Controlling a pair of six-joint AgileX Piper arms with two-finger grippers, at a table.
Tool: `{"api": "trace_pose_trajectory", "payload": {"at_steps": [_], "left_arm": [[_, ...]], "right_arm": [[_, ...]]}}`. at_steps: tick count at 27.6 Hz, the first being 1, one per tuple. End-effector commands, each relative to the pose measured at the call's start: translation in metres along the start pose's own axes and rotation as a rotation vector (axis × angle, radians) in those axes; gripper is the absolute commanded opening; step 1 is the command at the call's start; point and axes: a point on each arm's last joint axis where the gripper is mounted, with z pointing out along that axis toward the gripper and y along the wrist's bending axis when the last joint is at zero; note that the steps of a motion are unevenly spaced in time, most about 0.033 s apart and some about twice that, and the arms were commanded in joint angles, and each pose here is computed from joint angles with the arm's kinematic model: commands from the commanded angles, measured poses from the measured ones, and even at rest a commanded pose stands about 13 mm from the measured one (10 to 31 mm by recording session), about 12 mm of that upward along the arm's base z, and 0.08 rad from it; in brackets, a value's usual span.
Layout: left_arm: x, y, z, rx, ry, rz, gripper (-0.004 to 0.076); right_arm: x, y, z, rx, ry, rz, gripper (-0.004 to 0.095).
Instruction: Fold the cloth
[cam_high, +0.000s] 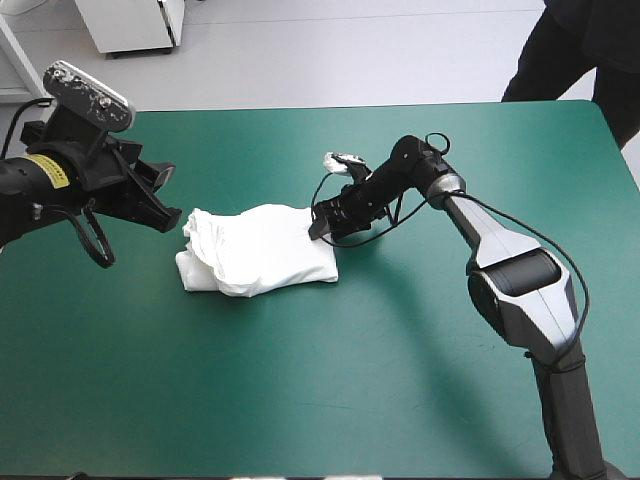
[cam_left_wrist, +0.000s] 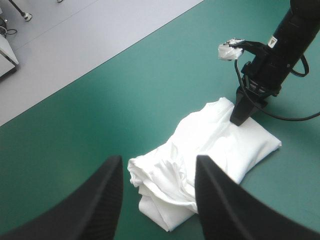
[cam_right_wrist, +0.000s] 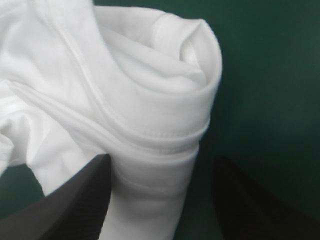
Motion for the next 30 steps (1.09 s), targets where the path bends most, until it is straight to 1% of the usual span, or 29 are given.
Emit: {"api": "trace_pose_trajectory", "payload": {"at_steps": [1,3,6,7,9,10,11,12,14,21,25,30], "left_arm": [[-0.001,0.000,-0.013,-0.006,-0.030,-0.014,0.0337],[0.000,0.000,-0.013,-0.001,-0.013,-0.016,0.0337],[0.001,0.001,-0.015,-0.011,-0.016,-0.029,0.0337],[0.001,0.001,-0.017,-0.013,-0.019,-0.029,0.0337],[0.001,0.001,-0.018,-0.014,-0.023,-0.029,0.0337],[0.001,0.001,-0.019,-0.014,-0.025,-0.029,0.0337],[0.002,0.001,-0.020,-0.013,-0.028,-0.030,0.0337],[0.002,0.001,-0.021,-0.013,-0.030,-0.030,0.0337],[0.002,0.000,-0.022,-0.006,-0.034,-0.033,0.0337],[0.001,-0.003,-0.023,0.021,-0.044,-0.041,0.0336],[0.001,-0.003,-0.023,0.021,-0.051,-0.041,0.0336],[-0.001,-0.002,-0.023,0.016,-0.071,-0.042,0.0336]], "right_arm": [[-0.007,0.028,-0.015,-0.050,-0.049,-0.052,0.0500],[-0.004,0.032,-0.001,-0.056,-0.015,-0.091,0.0301],[-0.001,0.034,0.006,-0.059,0.005,-0.124,0.0034],[-0.001,0.034,0.006,-0.055,0.011,-0.127,-0.0013],[0.000,0.031,0.003,-0.019,0.028,-0.144,0.0002],[0.000,0.027,-0.001,0.028,0.050,-0.156,0.0002],[-0.001,0.021,-0.007,0.095,0.064,-0.146,0.0002],[-0.002,0.016,-0.015,0.147,0.059,-0.131,0.0002],[-0.004,0.006,-0.030,0.218,0.046,-0.116,0.0002],[0.000,-0.038,-0.105,0.418,-0.032,-0.028,0.0002],[0.022,-0.072,-0.156,0.536,-0.044,0.060,0.0002],[0.071,-0.114,-0.226,0.610,-0.085,0.252,0.0002]]}}
